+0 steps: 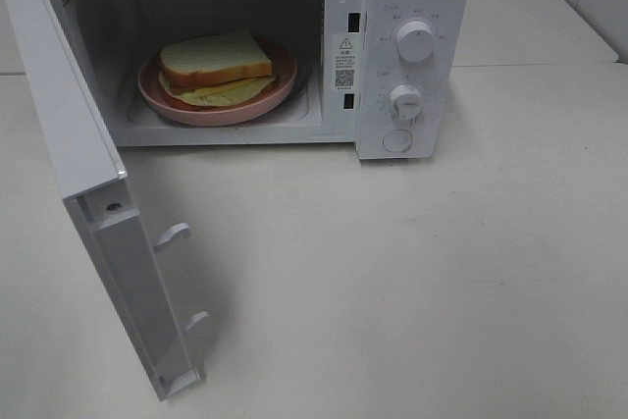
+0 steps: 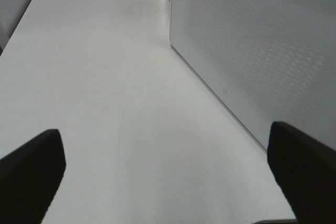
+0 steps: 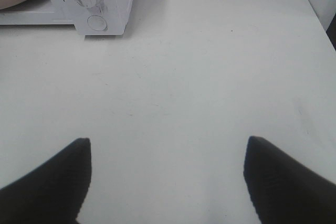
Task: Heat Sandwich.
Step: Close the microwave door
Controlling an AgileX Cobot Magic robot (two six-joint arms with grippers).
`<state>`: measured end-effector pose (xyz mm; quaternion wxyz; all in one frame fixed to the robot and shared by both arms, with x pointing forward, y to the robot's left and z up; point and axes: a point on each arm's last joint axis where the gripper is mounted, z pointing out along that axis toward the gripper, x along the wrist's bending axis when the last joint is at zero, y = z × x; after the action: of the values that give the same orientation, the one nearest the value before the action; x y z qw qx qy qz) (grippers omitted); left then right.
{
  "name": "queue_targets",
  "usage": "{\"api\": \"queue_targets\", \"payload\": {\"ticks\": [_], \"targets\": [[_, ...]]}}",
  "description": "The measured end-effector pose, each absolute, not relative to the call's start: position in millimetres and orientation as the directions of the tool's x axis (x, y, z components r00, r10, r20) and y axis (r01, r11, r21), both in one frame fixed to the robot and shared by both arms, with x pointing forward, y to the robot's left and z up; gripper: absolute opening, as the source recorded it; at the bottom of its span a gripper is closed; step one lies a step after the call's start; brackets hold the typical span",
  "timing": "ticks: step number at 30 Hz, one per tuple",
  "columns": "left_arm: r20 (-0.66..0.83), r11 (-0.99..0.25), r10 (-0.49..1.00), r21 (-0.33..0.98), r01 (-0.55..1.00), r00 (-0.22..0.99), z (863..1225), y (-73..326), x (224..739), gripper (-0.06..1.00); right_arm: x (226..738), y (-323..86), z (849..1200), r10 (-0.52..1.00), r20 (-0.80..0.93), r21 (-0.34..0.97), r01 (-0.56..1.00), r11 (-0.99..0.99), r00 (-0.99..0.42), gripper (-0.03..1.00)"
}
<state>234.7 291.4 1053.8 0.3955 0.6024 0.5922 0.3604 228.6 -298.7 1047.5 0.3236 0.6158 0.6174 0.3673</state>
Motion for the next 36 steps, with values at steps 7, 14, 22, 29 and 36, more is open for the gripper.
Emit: {"api": "queue_targets", "payload": {"ticks": [7, 14, 22, 29, 36], "targets": [[-0.034, 0.014, 0.999, 0.903, 0.428, 0.039, 1054, 291, 235, 0.99, 229, -299, 1047, 0.998, 0.053, 0.852, 0.523, -0.028, -0.032, 0.77], [-0.034, 0.014, 0.999, 0.903, 0.428, 0.039, 1054, 291, 235, 0.99, 229, -299, 1047, 0.998, 0.053, 0.852, 0.523, -0.028, -0.032, 0.77], [-0.052, 0.026, 0.997, 0.904, 0.428, 0.051, 1054, 290, 235, 0.99, 229, -299, 1047, 0.998, 0.053, 0.852, 0.523, -0.028, -0.032, 0.77], [-0.053, 0.027, 0.997, 0.908, 0.418, 0.05, 1057, 290, 235, 0.99, 229, -299, 1047, 0.998, 0.053, 0.852, 0.523, -0.028, -0.032, 0.77], [-0.054, 0.034, 0.998, 0.902, 0.43, 0.036, 1066, 292, 254, 0.93, 229, -299, 1047, 0.998, 0.053, 0.852, 0.523, -0.028, -0.032, 0.77]]}}
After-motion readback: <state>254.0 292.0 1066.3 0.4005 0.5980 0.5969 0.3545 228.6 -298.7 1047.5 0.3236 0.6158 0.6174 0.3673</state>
